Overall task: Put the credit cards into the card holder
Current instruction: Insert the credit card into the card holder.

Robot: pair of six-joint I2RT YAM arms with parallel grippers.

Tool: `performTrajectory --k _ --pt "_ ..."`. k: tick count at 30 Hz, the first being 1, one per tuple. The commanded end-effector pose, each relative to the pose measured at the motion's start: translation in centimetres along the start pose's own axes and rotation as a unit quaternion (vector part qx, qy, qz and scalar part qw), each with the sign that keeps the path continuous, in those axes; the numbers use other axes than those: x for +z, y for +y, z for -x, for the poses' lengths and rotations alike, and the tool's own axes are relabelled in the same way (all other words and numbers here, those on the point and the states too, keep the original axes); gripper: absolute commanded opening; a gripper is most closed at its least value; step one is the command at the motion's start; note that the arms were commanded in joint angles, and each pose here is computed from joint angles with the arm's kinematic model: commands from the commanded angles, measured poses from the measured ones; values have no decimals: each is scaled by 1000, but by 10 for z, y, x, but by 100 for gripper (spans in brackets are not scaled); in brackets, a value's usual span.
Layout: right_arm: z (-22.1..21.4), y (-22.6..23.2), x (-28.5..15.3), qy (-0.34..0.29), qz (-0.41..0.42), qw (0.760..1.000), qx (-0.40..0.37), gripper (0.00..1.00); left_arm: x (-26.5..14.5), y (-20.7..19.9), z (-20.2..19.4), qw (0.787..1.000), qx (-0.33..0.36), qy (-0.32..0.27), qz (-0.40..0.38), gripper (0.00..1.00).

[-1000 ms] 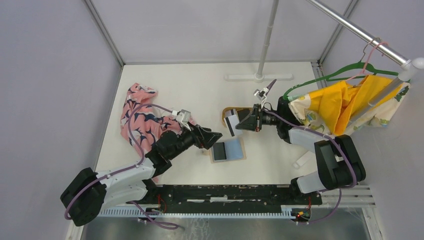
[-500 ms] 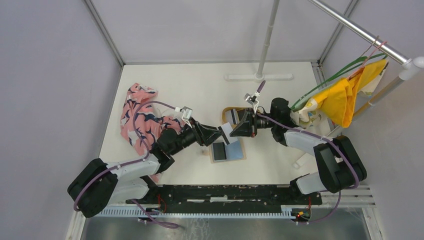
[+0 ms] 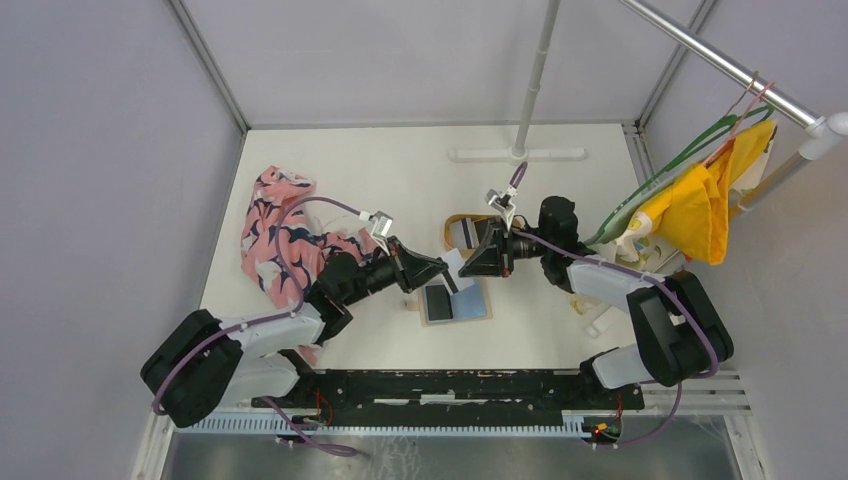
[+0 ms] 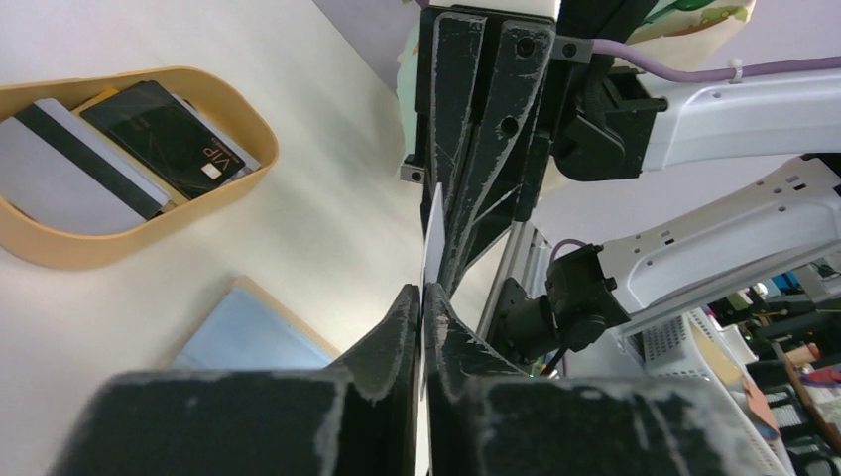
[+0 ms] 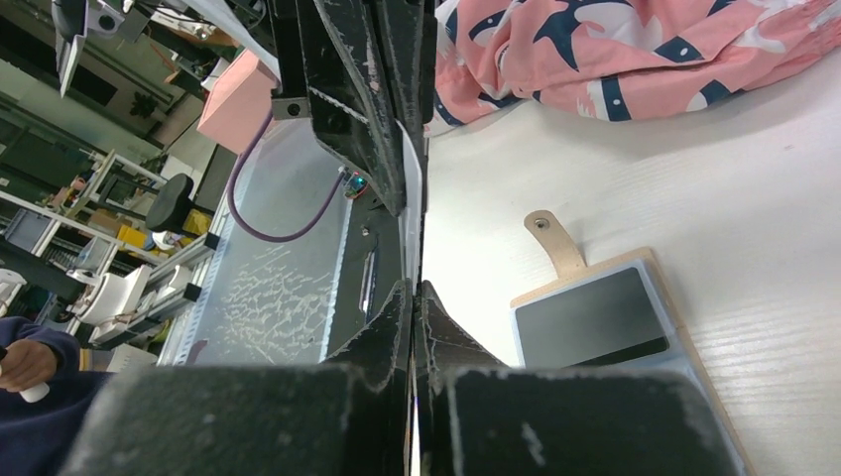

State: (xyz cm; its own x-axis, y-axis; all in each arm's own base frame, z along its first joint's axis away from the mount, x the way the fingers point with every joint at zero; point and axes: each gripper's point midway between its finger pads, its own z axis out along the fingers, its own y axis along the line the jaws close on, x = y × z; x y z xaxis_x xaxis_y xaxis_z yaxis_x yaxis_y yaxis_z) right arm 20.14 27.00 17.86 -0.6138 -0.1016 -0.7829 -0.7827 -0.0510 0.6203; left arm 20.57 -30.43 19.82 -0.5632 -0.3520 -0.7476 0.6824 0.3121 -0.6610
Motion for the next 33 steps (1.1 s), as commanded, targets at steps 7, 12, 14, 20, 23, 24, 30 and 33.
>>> performTrajectory --k 7,12,14,20,23,24,30,33 --pt "6 -10 -1 54 -11 987 -153 50 -7 4 1 998 33 40 19 2" --pt "-3 -35 -24 123 -102 942 -295 69 -31 24 -21 991 14 99 90 2" --pt "-14 -38 -32 137 -113 918 -355 70 -37 27 -29 989 -3 110 101 2" --pt "-62 -38 -46 186 -69 845 -497 72 -34 28 -38 986 -52 122 104 2" --pt "-71 -43 -48 203 -66 845 -491 69 -25 30 -42 982 -69 136 107 2" --pt "-73 -45 -47 208 -64 846 -487 67 -23 32 -43 981 -74 141 110 2" --pt "-93 -57 -44 254 -63 834 -486 59 -14 51 -53 975 -104 148 133 2" --pt "-102 -60 -42 272 -57 828 -486 56 -10 58 -56 974 -118 141 136 2"
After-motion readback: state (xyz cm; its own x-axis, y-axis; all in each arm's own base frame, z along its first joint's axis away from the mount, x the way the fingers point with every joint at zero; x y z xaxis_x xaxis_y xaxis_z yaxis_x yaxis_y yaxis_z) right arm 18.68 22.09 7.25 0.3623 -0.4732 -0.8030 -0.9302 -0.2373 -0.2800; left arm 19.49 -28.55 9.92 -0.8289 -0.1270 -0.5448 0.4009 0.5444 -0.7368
